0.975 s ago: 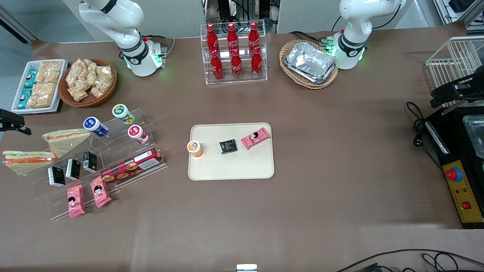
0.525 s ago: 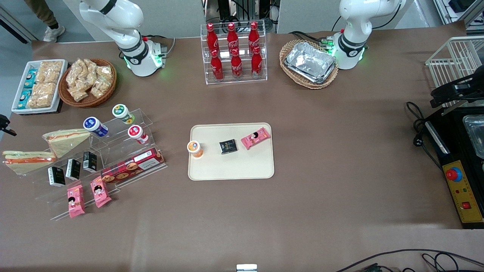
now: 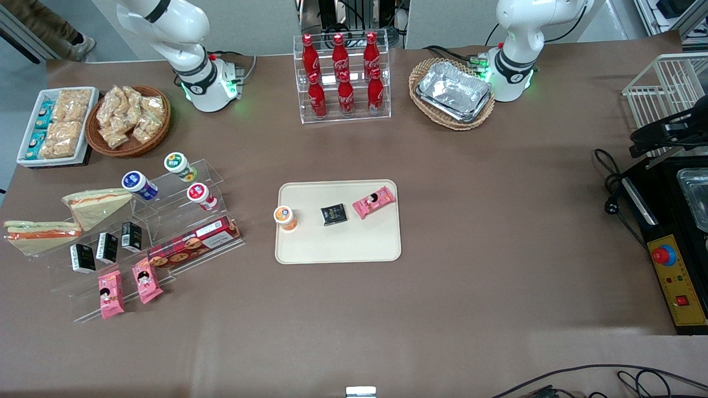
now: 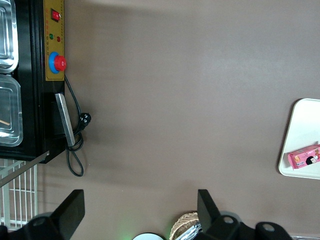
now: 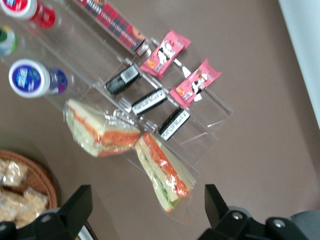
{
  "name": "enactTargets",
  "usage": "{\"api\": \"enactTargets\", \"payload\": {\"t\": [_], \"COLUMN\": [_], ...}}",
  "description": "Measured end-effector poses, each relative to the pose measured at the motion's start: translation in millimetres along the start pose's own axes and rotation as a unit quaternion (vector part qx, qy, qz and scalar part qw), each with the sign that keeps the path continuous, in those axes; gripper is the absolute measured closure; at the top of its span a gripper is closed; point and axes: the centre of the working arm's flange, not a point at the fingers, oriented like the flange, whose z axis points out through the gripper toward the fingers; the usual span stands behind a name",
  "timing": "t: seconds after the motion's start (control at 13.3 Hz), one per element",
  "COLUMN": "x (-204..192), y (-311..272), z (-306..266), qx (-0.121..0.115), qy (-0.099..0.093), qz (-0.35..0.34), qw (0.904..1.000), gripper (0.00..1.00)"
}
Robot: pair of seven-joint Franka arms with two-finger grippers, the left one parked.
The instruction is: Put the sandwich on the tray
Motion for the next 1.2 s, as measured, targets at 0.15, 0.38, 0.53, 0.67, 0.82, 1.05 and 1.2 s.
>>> {"api": "enactTargets", "payload": {"t": [0.15, 0.38, 0.53, 0.67, 0.82, 1.05, 1.2], "x": [-23.4, -42.9, -46.6, -48.8, -49.4, -52.2, -62.6], "y": [4.8, 16.8, 22.9, 29.3, 33.7, 37.5, 40.2], "z": [14.0, 32.9, 44.5, 56.4, 66.5, 80.1, 88.9], "qx": [0.01, 0.002, 0.0, -0.002, -0.001, 0.006, 0.006], "qy": [-0.001, -0.001, 0.002, 0.002, 0.001, 0.003, 0.003], "qz": [-0.033, -0.104, -0.162, -0.218, -0.261, -0.303, -0.315], "qw": [0.9994, 0.9946, 0.9868, 0.976, 0.9654, 0.9529, 0.9492], "gripper": [0.0, 0.0, 0.0, 0.0, 0.0, 0.0, 0.0]}}
